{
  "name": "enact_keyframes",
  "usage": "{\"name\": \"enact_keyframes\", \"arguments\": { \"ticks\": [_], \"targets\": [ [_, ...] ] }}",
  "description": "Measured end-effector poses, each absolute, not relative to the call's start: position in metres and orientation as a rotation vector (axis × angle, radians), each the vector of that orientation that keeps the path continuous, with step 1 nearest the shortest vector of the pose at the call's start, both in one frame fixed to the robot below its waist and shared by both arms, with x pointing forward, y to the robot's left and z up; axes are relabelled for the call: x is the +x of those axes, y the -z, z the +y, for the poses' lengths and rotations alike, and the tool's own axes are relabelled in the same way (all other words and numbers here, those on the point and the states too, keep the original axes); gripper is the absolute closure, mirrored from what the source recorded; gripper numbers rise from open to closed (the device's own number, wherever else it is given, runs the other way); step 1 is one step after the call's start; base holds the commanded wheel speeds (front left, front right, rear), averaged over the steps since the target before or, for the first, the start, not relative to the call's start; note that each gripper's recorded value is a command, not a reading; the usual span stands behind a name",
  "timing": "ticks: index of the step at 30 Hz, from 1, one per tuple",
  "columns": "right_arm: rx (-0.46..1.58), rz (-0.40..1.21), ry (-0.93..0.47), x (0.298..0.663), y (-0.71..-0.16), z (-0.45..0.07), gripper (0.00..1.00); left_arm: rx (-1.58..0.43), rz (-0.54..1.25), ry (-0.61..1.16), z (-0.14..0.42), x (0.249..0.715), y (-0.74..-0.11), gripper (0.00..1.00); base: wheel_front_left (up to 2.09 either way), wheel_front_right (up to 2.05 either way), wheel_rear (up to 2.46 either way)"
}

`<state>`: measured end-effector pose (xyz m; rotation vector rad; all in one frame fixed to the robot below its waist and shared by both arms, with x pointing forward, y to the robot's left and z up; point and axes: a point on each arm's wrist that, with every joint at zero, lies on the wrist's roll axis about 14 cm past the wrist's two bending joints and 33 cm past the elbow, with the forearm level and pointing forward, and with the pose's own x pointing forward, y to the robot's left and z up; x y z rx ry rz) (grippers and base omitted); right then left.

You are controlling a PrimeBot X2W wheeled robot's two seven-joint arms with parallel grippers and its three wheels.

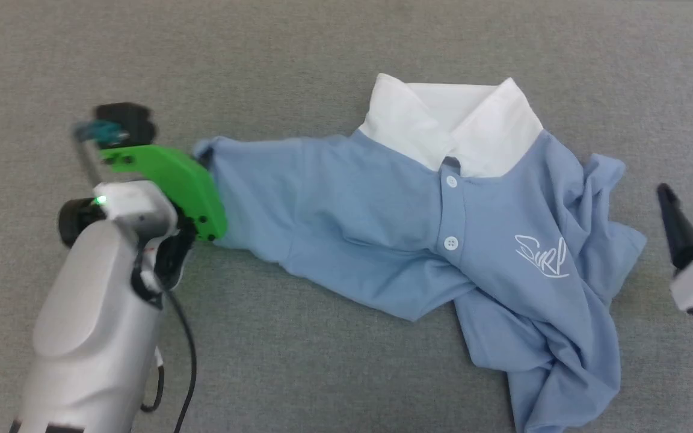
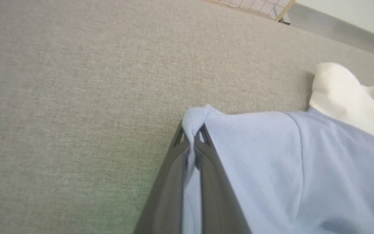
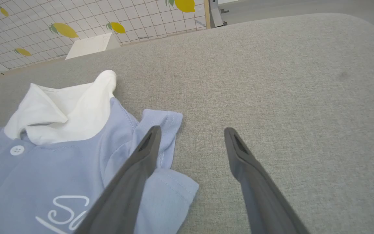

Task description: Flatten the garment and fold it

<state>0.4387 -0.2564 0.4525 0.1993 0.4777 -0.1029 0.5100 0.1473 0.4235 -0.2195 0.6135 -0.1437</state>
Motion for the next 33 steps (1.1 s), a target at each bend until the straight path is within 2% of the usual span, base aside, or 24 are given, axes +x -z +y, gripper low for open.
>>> {"name": "enact_keyframes", "arguments": {
  "ticks": [4,14,19,20,21,22,28,33],
  "targets": [
    [0.091,0.608,0.053,0.452,-0.439,-0.253,0.00,-0.282,0.488,0.107,0.154,0.503,-0.442,1.00,0.00,0.00,0.00],
    [-0.102,0.871,-0.062,0.484,-0.389,-0.229,0.00,-0.315,0.491,0.092,0.155,0.485,-0.432,1.00,0.00,0.00,0.00],
    [-0.128,0.902,-0.111,0.491,-0.374,-0.216,0.00,-0.313,0.503,0.075,0.161,0.482,-0.425,1.00,0.00,0.00,0.00],
    [-0.121,0.905,-0.115,0.492,-0.372,-0.216,0.57,-0.314,0.505,0.073,0.161,0.482,-0.424,1.00,0.00,0.00,0.00],
    [-0.122,0.906,-0.121,0.493,-0.372,-0.215,0.89,-0.314,0.507,0.070,0.161,0.482,-0.423,1.00,0.00,0.00,0.00],
    [-0.122,0.902,-0.125,0.493,-0.373,-0.215,1.00,-0.315,0.506,0.068,0.162,0.482,-0.423,1.00,0.00,0.00,0.00],
    [-0.081,0.856,-0.128,0.493,-0.385,-0.218,1.00,-0.325,0.460,0.073,0.160,0.485,-0.435,1.00,0.00,0.00,0.00],
    [-0.008,0.715,-0.088,0.500,-0.423,-0.230,1.00,-0.343,0.377,0.084,0.159,0.488,-0.457,1.00,0.00,0.00,0.00]
  ]
}}
